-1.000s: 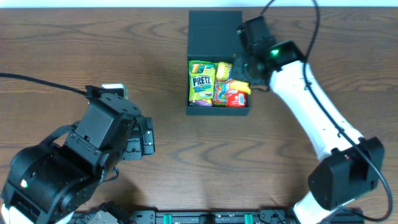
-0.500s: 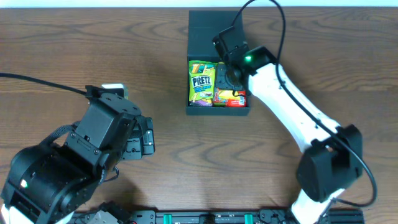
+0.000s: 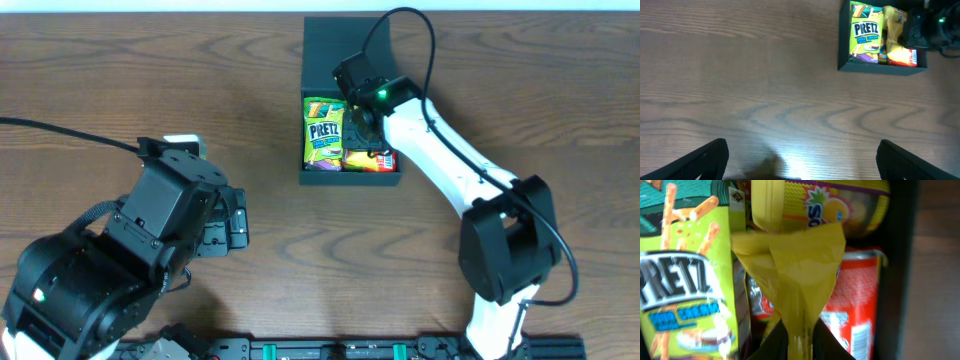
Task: Pack container
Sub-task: 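Carry the candy bag left and lower it into the box, then push the candy bag down between Pretz box and red can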
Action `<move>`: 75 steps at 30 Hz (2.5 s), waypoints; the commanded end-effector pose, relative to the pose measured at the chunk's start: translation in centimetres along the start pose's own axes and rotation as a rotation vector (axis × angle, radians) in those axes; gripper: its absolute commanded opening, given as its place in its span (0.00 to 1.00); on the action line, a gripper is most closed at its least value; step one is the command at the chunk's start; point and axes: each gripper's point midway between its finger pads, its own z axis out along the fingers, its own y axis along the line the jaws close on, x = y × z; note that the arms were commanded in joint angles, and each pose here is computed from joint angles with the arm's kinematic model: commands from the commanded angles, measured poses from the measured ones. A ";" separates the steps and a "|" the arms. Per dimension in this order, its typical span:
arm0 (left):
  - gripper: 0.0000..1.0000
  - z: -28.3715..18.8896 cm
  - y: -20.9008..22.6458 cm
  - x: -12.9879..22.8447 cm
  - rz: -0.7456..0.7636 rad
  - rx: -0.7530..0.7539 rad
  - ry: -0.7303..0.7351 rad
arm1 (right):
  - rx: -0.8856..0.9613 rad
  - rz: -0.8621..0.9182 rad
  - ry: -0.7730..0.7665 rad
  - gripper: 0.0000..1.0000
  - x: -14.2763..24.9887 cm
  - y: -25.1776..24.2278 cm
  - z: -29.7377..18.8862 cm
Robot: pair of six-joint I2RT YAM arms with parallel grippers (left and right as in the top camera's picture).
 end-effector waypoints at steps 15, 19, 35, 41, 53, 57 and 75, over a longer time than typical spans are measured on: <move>0.95 -0.2 -0.1 -0.1 0.007 0.008 -0.006 | -0.004 -0.062 0.007 0.26 1.0 1.7 1.3; 0.95 -0.2 -0.1 -0.1 0.007 0.008 -0.006 | 0.032 -0.079 -0.020 0.26 0.5 1.1 1.2; 0.95 -0.2 -0.1 -0.1 0.007 0.008 -0.006 | 0.001 -0.076 -0.078 0.23 0.3 0.4 -4.6; 0.95 -0.2 -0.1 -0.1 0.007 0.008 -0.006 | 0.008 -0.076 -0.073 0.16 0.4 0.3 -4.6; 0.95 -0.2 -0.1 -0.1 0.007 0.008 -0.006 | -0.018 -0.083 -0.008 0.01 2.2 0.6 -2.2; 0.95 -0.2 -0.1 -0.1 0.007 0.008 -0.006 | -0.062 -0.081 -0.001 0.02 3.0 1.2 -0.6; 0.95 -0.2 -0.1 -0.1 0.007 0.008 -0.006 | -0.065 -0.111 -0.023 0.01 3.1 0.6 0.6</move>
